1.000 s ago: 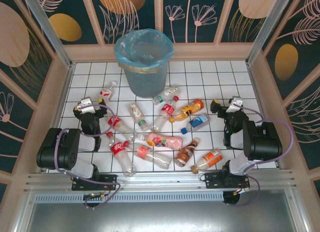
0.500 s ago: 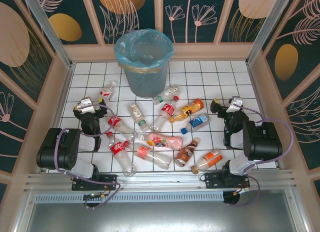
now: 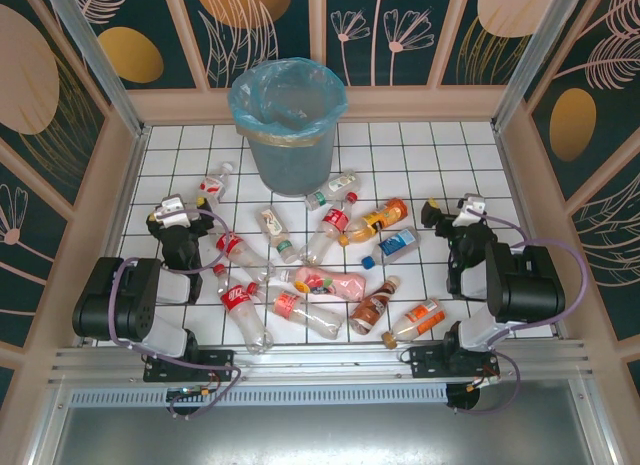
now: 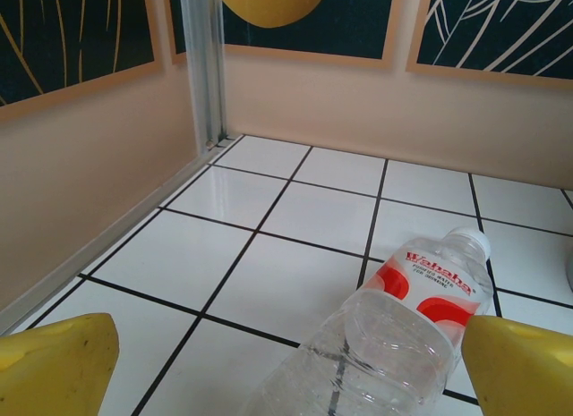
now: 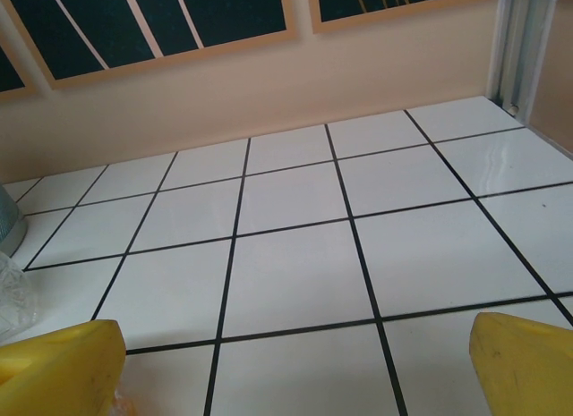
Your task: Put the plastic bottles in the bin
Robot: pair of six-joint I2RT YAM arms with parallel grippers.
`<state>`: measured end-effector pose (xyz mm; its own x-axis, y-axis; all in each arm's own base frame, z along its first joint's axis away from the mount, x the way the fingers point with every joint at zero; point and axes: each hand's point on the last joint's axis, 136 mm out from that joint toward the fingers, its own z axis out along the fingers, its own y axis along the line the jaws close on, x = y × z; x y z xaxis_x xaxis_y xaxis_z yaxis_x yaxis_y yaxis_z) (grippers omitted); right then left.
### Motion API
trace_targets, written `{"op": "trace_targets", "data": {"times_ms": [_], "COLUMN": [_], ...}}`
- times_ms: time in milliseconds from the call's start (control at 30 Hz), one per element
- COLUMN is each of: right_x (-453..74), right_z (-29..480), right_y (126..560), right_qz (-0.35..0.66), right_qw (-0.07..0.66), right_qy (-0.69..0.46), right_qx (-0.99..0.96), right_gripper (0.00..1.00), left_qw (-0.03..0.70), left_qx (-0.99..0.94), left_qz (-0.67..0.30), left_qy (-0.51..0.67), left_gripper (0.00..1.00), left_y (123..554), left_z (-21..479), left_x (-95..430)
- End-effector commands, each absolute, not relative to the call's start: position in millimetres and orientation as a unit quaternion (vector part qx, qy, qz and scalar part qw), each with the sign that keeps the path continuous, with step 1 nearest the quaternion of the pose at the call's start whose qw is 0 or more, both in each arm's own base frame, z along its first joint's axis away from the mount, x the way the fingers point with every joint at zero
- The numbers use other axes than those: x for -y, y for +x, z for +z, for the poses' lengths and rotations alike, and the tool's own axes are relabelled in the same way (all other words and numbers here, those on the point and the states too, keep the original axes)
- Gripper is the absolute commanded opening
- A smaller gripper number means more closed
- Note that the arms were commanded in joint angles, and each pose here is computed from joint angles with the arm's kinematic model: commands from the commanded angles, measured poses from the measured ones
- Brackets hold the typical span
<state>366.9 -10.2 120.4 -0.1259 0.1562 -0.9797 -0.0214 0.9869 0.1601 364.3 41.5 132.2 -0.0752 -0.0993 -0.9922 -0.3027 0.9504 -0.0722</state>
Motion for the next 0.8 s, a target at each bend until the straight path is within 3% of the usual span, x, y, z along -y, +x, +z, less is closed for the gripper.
{"op": "trace_targets", "data": {"times_ms": [0,100,233,400,600,767], "right_x": [15,24,25,1,-84,-178], "right_z": [149,167,200,225,230,222], "right_y": [358,351,344,356,342,304], "right_qz": [0.051,0.037,0.048,0.102,0.182,0.246], "right_qw": [0.693,0.704,0.721,0.662,0.557,0.471], "right_qy": [0.054,0.077,0.099,0.097,-0.003,-0.137], "right_qx": [-0.717,-0.705,-0.684,-0.736,-0.81,-0.836], "right_gripper": [0.99,0.99,0.93,0.91,0.9,0.82], "left_qw": [0.677,0.663,0.698,0.711,0.726,0.712], "left_qx": [-0.722,-0.727,-0.694,-0.678,-0.667,-0.687], "left_qz": [0.066,0.086,0.075,0.041,-0.084,-0.13], "left_qy": [-0.129,-0.158,-0.162,-0.184,-0.143,-0.067], "left_gripper": [0.96,0.97,0.96,0.92,0.79,0.77], "left_y": [370,373,366,356,339,323], "left_z": [149,166,204,242,295,322], "left_x": [-38,-49,-49,-47,-8,36]}}
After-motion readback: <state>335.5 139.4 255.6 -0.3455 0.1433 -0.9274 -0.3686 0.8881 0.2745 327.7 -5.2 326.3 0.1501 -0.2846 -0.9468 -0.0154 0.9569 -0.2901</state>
